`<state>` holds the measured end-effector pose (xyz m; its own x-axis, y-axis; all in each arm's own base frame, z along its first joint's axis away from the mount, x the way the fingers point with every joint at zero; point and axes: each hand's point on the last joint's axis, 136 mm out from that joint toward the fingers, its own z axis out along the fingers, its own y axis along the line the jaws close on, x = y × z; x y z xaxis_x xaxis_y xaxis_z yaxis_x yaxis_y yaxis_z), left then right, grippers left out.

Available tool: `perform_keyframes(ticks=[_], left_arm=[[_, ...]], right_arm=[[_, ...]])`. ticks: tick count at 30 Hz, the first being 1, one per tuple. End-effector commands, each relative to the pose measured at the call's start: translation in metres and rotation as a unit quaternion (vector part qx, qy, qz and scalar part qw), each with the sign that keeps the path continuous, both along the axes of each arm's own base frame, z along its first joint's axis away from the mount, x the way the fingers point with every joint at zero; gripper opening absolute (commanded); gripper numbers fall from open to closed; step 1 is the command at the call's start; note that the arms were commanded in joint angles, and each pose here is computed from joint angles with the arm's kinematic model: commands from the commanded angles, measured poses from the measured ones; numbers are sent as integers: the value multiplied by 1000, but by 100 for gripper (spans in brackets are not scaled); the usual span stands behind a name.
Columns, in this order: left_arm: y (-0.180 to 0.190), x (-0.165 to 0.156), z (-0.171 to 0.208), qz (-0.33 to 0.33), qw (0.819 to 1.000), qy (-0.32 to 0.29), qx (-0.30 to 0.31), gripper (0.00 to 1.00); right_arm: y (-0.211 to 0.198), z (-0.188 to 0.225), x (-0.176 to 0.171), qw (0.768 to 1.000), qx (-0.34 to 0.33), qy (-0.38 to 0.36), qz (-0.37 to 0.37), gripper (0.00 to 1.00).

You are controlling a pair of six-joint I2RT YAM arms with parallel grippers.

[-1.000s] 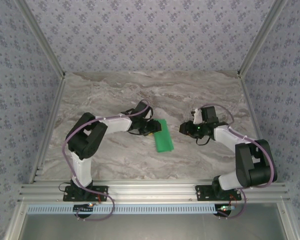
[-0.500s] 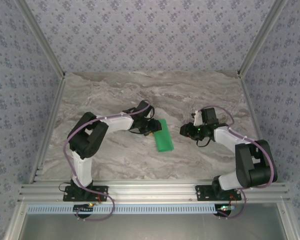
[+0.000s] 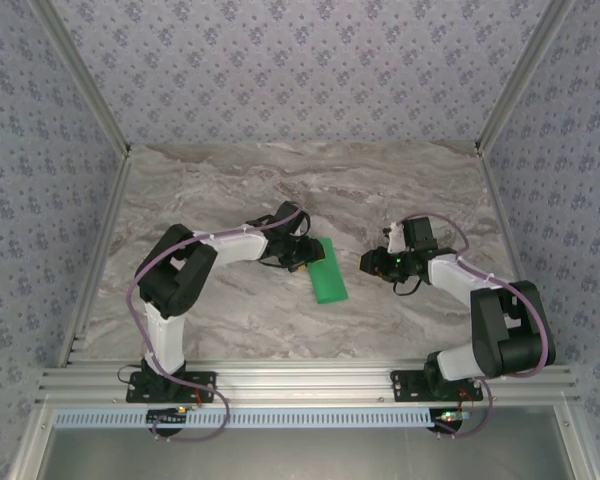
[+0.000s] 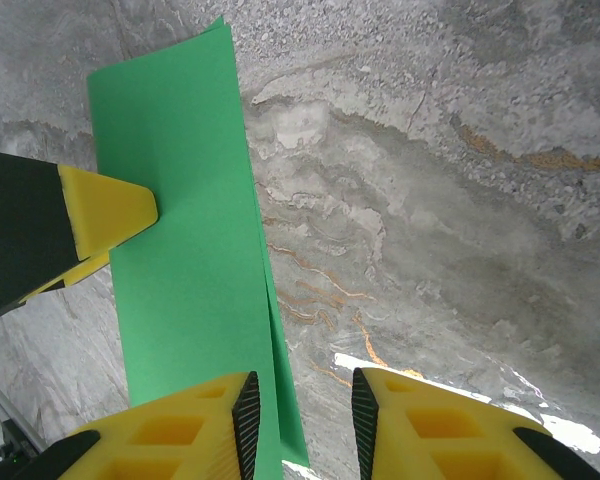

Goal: Fold a paper plane with a square sheet of paper (fold left side to right side)
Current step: First fold in half a square sheet of paper at the center of the table.

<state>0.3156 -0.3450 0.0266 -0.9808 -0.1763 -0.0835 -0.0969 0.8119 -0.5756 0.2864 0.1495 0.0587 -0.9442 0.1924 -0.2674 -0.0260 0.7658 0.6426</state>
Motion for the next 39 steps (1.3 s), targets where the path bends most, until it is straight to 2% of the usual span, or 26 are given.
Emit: perform_keyframes(ticks=[1,20,39], left_arm=[[31,-15,-62,25,994,43,102,50],[46,-17,-71,63,988,48,130,48],[49,-17,-73,67,987,49,139,47]], right_arm=[[-1,2,-4,1000,2,-1,5,32],[3,4,-6,1000,9,-5,11,33],[12,7,-9,999,20,-4,27,33]])
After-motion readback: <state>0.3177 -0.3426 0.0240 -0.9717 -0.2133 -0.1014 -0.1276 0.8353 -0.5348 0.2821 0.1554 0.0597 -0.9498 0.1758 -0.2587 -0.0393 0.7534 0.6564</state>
